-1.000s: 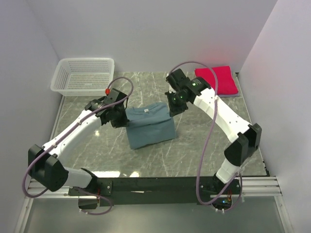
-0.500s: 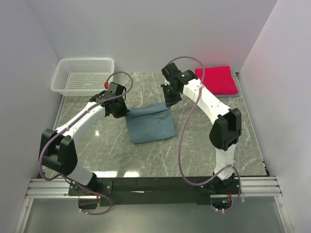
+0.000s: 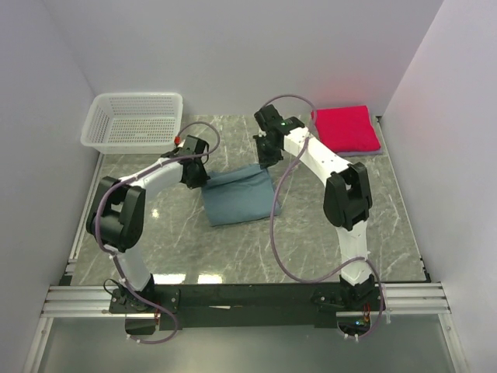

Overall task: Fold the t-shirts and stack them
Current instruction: Fold the tshirt

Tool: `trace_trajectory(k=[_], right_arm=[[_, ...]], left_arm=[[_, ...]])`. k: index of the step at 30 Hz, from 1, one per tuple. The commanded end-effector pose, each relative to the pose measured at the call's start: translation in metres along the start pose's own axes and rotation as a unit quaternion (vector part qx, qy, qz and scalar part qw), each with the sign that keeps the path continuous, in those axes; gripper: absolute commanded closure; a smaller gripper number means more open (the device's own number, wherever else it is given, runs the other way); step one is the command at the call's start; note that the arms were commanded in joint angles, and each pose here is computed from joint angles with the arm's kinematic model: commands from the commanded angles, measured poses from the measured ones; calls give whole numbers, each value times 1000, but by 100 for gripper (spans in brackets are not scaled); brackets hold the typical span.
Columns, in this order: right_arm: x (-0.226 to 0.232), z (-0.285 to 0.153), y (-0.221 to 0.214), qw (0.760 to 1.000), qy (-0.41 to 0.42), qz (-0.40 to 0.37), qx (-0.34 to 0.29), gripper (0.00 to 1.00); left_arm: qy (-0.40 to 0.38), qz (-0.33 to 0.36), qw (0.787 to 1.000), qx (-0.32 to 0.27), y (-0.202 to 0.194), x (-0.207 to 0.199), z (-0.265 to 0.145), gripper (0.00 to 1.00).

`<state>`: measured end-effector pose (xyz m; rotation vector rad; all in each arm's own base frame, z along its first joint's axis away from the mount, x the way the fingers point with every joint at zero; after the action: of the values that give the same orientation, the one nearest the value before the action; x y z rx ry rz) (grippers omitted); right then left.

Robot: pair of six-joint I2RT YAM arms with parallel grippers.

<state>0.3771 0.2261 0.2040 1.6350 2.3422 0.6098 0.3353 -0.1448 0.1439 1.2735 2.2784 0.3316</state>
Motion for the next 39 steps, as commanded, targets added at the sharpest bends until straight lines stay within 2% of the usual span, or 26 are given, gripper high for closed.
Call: trace_trajectory(k=[1, 3, 4, 5, 6, 7, 10, 11, 12, 13, 14, 15, 16, 18, 19, 22, 26, 28, 32, 34, 36, 39], right_arm=[[-14, 8, 18, 999, -16, 23, -41, 97], [-16, 13, 19, 998, -19, 35, -41, 85], [-17, 12, 20, 998, -22, 40, -46, 80], [-18, 10, 21, 997, -25, 47, -50, 71], [-20, 2, 26, 996, -36, 52, -69, 68], [-22, -2, 26, 994, -45, 58, -76, 65], [-33, -28, 28, 985, -74, 95, -124, 55], [-34, -35, 27, 982, -71, 105, -139, 54], [-34, -57, 34, 974, -54, 112, -187, 54], [-35, -51, 22, 978, -17, 111, -177, 54], [-34, -65, 20, 973, 11, 110, -203, 54], [-33, -57, 14, 970, 55, 107, -212, 54], [-31, -59, 10, 964, 123, 105, -212, 55], [-28, -48, 4, 949, 196, 98, -226, 55], [-23, -48, 1, 937, 255, 100, -218, 55], [-22, -28, 3, 914, 328, 96, -217, 55], [-24, 14, 6, 892, 396, 109, -189, 55], [-27, 25, 13, 883, 411, 115, -196, 55], [-39, 72, 14, 880, 412, 147, -184, 55], [-51, 82, 22, 875, 411, 164, -199, 55], [-62, 102, 21, 875, 402, 183, -200, 55], [-77, 115, 17, 875, 389, 215, -192, 55]], left_arm=[[10, 2, 998, -57, 22, -6, 4, 93], [14, 0, 998, -66, 25, -7, 4, 88], [14, 0, 997, -70, 26, -8, 2, 77], [13, -1, 997, -76, 29, -9, -1, 70], [13, -1, 997, -81, 31, -10, -4, 59], [6, 2, 996, -88, 34, -11, -12, 41], [-4, 2, 994, -106, 42, -13, -34, 20], [-9, 1, 994, -110, 43, -13, -41, 18], [-15, 1, 993, -114, 43, -13, -48, 17], [-41, -4, 991, -125, 46, -15, -64, 18], [-51, -2, 991, -121, 40, -11, -66, 19], [-72, -2, 991, -116, 36, -11, -71, 23], [-131, -6, 984, -119, 36, -19, -83, 25], [-167, -5, 981, -99, 22, -13, -78, 36], [-220, -4, 971, -96, 22, -21, -80, 39], [-254, -13, 964, -80, 13, -23, -60, 51], [-272, -31, 959, -75, 20, -28, -33, 58], [-267, -38, 961, -69, 21, -26, -14, 62], [-253, -47, 965, -58, 34, -22, 24, 64], [-243, -50, 967, -53, 38, -22, 46, 64], [-222, -55, 973, -41, 39, -16, 67, 62], [-212, -48, 975, -35, 44, -18, 73, 58]])
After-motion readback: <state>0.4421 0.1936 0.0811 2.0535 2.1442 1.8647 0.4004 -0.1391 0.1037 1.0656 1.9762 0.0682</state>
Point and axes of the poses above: each gripper's point midway between its finger pads, its own z axis out along the fingers, its own x axis along the line the jaws close on, y = z × x, the point moved 10 cm from there along -z, back along the fingers, and after that the axes turned 9 degrees about -z, right-handed, at the moved point
